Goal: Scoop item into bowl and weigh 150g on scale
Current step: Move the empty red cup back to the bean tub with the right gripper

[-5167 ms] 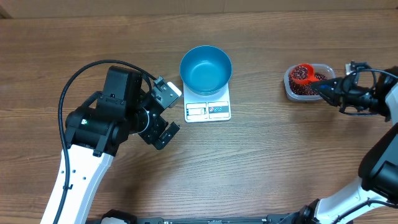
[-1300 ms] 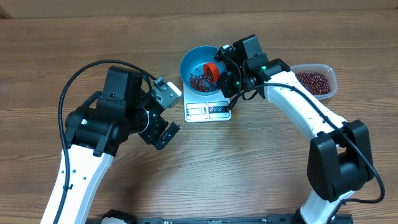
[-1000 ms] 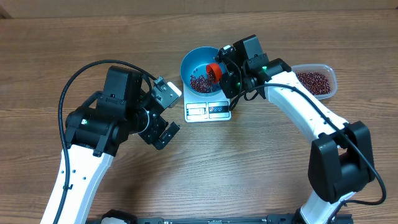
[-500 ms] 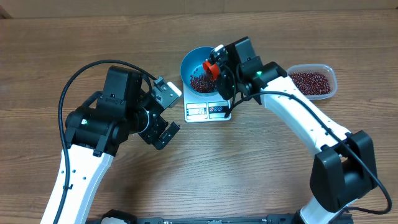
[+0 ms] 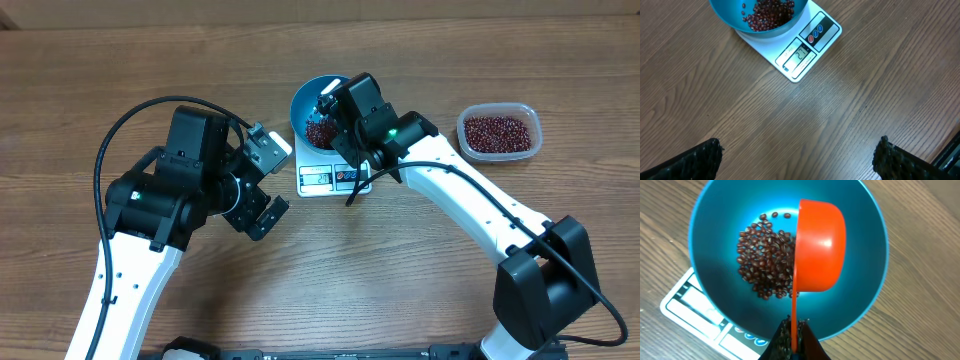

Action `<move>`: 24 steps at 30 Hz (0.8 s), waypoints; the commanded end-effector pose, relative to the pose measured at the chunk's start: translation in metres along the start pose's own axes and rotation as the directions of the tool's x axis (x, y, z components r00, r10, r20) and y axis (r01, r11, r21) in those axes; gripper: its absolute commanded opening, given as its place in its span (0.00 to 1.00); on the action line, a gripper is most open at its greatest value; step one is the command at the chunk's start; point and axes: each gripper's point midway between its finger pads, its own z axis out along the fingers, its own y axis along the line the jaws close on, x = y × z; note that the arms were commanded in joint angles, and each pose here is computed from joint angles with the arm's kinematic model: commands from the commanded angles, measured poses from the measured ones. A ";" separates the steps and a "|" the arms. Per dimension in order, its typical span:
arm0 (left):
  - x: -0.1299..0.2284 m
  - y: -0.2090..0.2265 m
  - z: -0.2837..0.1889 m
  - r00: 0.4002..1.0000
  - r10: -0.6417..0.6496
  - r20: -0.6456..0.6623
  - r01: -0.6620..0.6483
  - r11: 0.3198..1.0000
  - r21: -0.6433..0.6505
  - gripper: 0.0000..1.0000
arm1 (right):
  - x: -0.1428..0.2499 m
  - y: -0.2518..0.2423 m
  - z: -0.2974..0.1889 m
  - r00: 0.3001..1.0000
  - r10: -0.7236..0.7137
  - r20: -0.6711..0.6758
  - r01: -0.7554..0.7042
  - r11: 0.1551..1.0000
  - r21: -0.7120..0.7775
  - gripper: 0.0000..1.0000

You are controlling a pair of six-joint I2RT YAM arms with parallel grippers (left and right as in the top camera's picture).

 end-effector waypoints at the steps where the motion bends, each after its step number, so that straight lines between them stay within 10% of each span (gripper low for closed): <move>1: -0.007 0.002 -0.005 1.000 -0.006 0.024 0.006 1.000 -0.007 1.00 | -0.024 -0.017 -0.027 0.997 0.009 0.082 -0.014 0.998 0.062 0.04; 14: -0.007 0.002 -0.005 1.000 -0.006 0.024 0.006 1.000 -0.007 1.00 | -0.029 -0.052 -0.096 0.977 0.101 0.190 -0.122 0.987 0.103 0.04; 24: -0.007 0.002 -0.005 1.000 -0.005 0.024 0.005 1.000 -0.007 0.99 | 0.081 -0.144 -0.124 0.957 0.276 -0.092 -0.228 0.907 0.353 0.04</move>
